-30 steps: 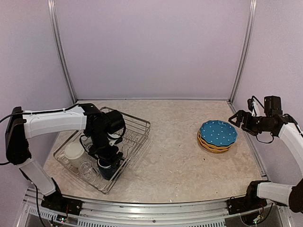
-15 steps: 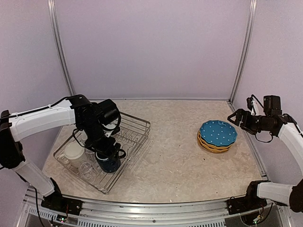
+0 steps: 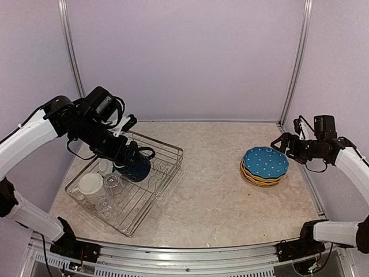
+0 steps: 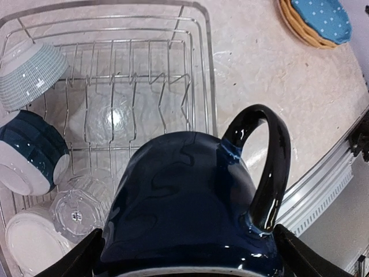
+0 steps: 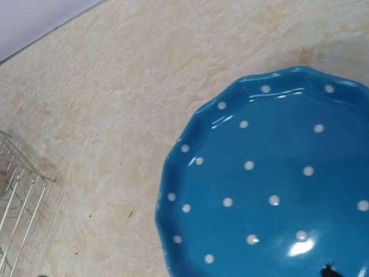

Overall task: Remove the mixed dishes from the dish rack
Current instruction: Grab the cup from the dish rack, then pass from the left arm to the right

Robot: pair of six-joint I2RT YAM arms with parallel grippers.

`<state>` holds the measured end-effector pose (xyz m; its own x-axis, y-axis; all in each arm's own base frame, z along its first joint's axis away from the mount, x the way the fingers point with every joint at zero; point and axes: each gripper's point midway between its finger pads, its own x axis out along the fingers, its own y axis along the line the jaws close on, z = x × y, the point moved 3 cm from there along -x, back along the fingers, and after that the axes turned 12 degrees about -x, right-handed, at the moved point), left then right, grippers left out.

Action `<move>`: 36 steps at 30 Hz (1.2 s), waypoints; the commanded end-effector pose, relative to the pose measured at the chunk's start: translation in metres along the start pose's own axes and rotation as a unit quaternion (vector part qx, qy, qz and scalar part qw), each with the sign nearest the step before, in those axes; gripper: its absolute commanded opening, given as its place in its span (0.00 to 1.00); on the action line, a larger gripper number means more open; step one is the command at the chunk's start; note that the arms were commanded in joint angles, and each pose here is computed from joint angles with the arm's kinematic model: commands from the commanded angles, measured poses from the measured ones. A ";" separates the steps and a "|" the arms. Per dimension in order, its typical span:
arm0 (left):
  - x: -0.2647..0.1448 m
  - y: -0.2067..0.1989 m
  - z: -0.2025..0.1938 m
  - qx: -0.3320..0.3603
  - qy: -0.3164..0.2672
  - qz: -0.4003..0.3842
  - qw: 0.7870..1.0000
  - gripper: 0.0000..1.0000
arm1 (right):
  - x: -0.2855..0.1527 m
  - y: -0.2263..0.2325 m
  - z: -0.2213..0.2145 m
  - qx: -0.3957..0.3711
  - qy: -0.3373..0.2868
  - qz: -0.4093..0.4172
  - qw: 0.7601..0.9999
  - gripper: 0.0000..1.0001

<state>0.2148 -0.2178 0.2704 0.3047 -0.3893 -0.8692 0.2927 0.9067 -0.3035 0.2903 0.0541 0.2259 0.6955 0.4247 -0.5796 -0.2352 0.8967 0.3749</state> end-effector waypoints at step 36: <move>0.055 -0.124 0.125 -0.179 -0.003 -0.549 0.816 0.00 | 0.053 0.279 0.008 -0.064 -0.107 0.428 0.895 0.73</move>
<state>0.3233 -0.3536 0.2804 0.1357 -0.9828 -0.1252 0.0424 0.1320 -0.9903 0.2701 0.3183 0.3012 0.3508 0.9359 -0.0314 -0.7944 0.3151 0.5193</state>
